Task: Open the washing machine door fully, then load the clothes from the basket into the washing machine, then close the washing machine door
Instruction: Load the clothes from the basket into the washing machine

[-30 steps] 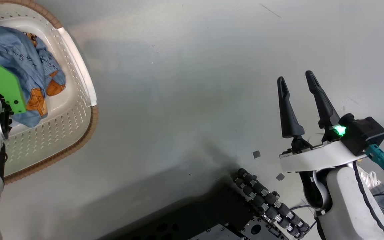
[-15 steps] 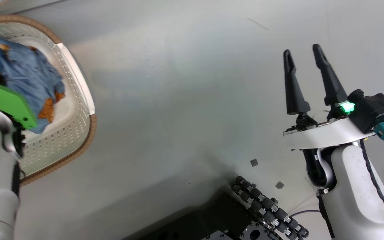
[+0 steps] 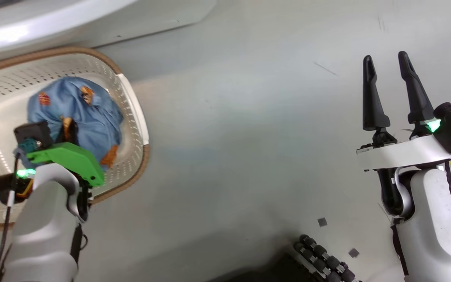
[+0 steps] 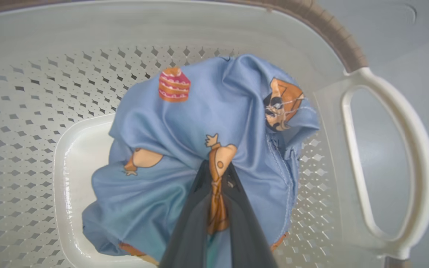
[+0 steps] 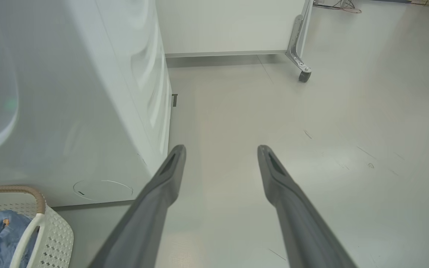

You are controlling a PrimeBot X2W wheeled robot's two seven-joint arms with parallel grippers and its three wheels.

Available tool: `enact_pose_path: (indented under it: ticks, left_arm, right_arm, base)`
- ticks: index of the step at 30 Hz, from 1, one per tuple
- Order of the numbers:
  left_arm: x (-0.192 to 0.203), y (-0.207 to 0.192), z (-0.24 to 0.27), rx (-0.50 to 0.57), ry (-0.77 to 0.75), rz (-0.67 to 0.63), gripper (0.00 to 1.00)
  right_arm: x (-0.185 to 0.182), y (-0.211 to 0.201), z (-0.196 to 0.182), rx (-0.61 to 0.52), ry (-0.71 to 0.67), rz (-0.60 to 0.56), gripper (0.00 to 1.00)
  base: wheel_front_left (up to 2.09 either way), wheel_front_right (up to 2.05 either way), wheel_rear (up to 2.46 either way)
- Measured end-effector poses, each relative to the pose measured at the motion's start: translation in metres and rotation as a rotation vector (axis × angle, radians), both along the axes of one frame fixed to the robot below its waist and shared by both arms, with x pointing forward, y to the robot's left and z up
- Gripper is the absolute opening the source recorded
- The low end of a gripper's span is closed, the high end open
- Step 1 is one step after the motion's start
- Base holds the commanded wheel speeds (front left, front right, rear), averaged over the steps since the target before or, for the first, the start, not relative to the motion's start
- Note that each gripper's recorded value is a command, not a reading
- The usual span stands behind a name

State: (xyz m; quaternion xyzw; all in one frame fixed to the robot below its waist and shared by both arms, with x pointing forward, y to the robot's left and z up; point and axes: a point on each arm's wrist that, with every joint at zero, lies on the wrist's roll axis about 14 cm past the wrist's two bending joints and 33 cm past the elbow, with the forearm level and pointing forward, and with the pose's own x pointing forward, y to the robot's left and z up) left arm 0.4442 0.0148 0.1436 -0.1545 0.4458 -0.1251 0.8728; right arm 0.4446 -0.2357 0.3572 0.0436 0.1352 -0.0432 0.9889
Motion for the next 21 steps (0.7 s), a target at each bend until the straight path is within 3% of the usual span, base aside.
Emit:
enact_pose_path:
  ticks: [21]
  left_arm:
    - [-0.012,0.047,0.105,-0.002,-0.186,0.115,0.0]
  right_arm:
    - [-0.028,0.018,0.052,0.027,-0.1,0.052,1.0]
  base:
    - [0.0,0.0,0.0]
